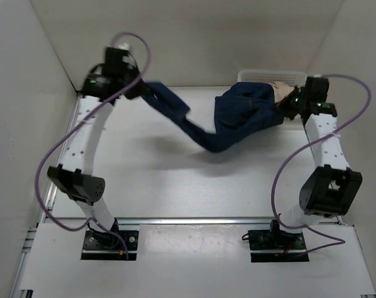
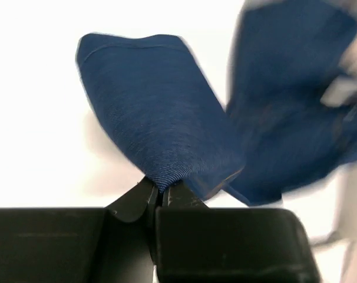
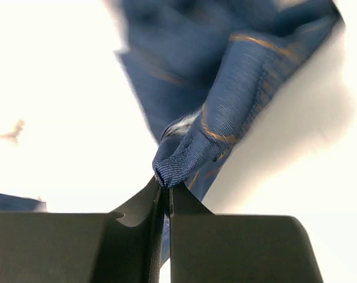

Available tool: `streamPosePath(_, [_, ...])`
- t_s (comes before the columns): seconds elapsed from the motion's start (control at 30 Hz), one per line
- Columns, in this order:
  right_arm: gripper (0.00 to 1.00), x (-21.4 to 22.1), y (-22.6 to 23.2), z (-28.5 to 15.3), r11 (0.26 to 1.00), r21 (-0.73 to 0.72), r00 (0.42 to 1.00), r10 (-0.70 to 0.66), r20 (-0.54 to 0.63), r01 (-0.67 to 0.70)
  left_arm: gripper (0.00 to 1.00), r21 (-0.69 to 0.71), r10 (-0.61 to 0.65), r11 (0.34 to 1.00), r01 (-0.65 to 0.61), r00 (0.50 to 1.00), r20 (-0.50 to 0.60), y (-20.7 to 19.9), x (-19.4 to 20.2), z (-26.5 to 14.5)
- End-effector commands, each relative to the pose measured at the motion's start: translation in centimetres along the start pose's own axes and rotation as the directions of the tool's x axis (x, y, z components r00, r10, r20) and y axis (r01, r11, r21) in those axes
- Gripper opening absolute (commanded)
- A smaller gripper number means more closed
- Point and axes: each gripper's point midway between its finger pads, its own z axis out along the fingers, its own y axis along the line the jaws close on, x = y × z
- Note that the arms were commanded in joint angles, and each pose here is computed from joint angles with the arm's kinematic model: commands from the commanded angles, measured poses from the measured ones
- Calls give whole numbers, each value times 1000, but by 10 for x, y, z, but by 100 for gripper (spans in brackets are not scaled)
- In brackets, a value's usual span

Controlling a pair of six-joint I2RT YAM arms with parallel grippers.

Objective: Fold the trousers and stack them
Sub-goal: Flatten the trousers out

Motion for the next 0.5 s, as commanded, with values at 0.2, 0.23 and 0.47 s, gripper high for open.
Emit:
streamPosePath(0.2, [0,-18,41,-135,997,-64,954,-26,299,47,17,143,-308,951,274,871,383,83,-58,-164])
streamPosePath(0.23, [0,-6,27,-131,999,-41,958,-14,285,27,45,126,-336,942,312,864,374,95,-45,-157])
streamPosePath(0.47, [0,125,-108,-81,977,204,995,36,89,-54,100,-102,-474,867,489,869,140,189,77,-69])
